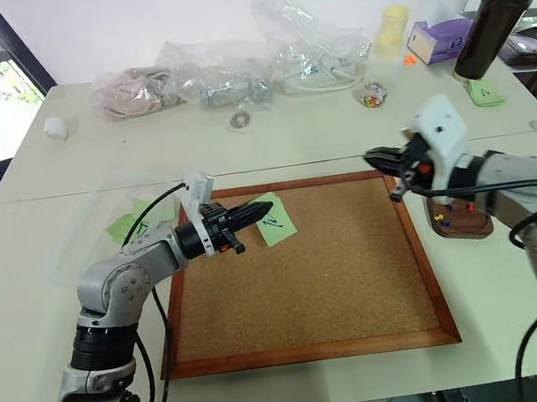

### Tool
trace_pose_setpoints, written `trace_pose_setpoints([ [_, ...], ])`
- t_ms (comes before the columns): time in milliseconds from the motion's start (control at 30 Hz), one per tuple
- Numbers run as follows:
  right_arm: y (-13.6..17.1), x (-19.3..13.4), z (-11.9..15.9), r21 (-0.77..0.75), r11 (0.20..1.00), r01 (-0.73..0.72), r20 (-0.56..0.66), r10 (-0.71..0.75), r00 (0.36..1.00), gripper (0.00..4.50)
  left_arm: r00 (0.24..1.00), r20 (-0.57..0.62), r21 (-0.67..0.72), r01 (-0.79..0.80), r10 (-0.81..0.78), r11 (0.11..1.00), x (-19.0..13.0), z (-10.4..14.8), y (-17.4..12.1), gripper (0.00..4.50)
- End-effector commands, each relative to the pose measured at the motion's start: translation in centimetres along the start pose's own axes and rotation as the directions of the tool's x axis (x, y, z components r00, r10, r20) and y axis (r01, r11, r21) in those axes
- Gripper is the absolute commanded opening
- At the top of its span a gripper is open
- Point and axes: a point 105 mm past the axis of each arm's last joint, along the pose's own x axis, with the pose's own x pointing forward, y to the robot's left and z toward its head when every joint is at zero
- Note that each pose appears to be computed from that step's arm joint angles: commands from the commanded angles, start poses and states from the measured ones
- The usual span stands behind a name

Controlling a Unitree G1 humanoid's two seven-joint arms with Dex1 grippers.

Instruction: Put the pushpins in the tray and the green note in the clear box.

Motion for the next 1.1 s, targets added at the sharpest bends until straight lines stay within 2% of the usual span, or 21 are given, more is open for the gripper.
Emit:
trace_pose_setpoints([
  [33, -5.1, -2.7, -3.6, 0.058, 0.969, 0.239, -0.103, -0.233, 0.967, 0.00, 0.998, 0.057, 0.068, 0.004, -0.008, 0.998, -0.5, 1.5, -0.7, 0.04],
  [233, -6.0, -3.3, -8.5, 0.099, 0.946, 0.308, -0.240, -0.278, 0.930, 0.00, 0.999, 0.047, 0.106, 0.011, -0.016, 0.994, -0.8, 1.0, -1.0, 0.04],
  [467, -5.8, -3.8, -9.4, 0.130, 0.943, 0.306, -0.261, -0.266, 0.928, 0.00, 0.999, 0.029, 0.127, 0.017, -0.021, 0.992, -1.0, 0.5, -1.2, 0.04],
  [567, -5.2, -3.9, -9.9, 0.147, 0.945, 0.292, -0.269, -0.246, 0.931, 0.94, 0.998, -0.001, 0.129, 0.061, -0.062, 0.990, -1.0, -0.1, -1.8, 0.00],
  [800, -5.3, -4.2, -8.6, 0.148, 0.945, 0.292, -0.236, -0.253, 0.938, 4.43, 0.997, -0.022, 0.134, 0.075, -0.073, 0.988, -1.4, -0.5, -1.8, 0.00],
  [967, -4.6, -4.4, -6.2, 0.147, 0.962, 0.229, -0.170, -0.204, 0.964, 4.43, 0.997, -0.019, 0.134, 0.074, -0.072, 0.988, -1.5, -0.5, -1.7, 0.00],
  [1000, -4.0, -4.2, -5.5, 0.152, 0.971, 0.183, -0.144, -0.161, 0.976, 4.43, 0.997, -0.016, 0.135, 0.072, -0.070, 0.988, -1.5, -0.5, -1.7, 0.00],
  [1100, 0.7, -3.1, -1.8, 0.133, 0.984, -0.119, -0.019, 0.123, 0.992, 4.43, 0.999, 0.007, 0.150, 0.050, -0.052, 0.987, -1.5, 0.2, -1.6, 0.00],
])
